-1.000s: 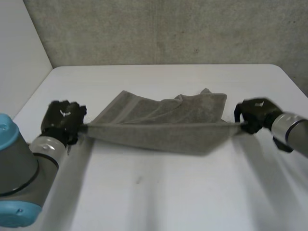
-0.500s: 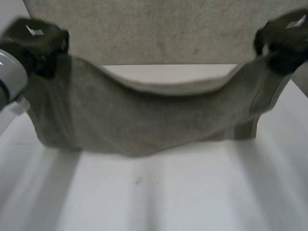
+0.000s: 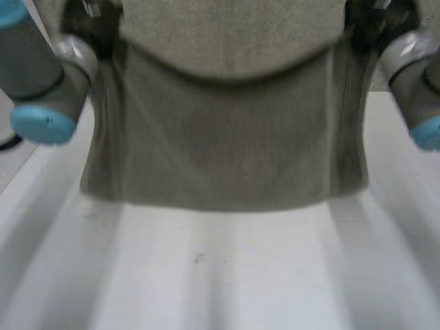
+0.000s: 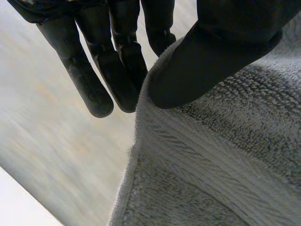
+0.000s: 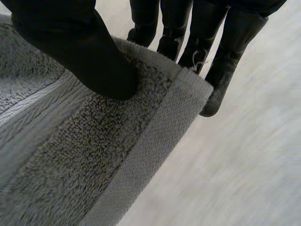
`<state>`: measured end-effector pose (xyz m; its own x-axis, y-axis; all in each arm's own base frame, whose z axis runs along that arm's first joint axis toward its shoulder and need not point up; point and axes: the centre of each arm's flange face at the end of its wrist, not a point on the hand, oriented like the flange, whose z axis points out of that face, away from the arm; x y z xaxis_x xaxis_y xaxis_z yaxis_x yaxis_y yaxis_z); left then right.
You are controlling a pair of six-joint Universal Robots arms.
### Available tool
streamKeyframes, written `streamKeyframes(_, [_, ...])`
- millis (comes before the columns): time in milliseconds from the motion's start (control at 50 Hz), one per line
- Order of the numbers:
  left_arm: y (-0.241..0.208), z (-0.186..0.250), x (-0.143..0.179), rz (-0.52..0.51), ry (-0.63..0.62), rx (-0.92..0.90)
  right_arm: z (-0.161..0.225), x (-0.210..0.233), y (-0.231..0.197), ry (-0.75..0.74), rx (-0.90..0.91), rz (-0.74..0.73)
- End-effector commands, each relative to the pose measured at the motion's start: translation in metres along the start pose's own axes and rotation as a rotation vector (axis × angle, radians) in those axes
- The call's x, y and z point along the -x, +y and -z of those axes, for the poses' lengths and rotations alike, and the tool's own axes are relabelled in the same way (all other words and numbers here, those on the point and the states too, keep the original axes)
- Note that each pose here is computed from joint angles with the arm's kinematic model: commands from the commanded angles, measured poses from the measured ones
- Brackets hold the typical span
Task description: Fold the towel.
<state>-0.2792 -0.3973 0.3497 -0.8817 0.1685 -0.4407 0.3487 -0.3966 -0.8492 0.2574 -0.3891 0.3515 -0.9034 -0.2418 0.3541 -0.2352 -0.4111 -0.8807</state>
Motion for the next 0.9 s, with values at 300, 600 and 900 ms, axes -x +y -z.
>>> streamKeyframes(300, [0.054,0.099,-0.003,0.229,0.101,0.315,0.071,0.006,0.032,-0.267,0.224,-0.034])
streamKeyframes(600, [0.152,0.171,-0.061,0.085,0.278,0.499,0.144,0.060,0.160,-0.470,0.636,0.007])
streamKeyframes(900, [0.152,0.174,-0.058,0.066,0.271,0.497,0.147,0.061,0.173,-0.405,0.638,-0.104])
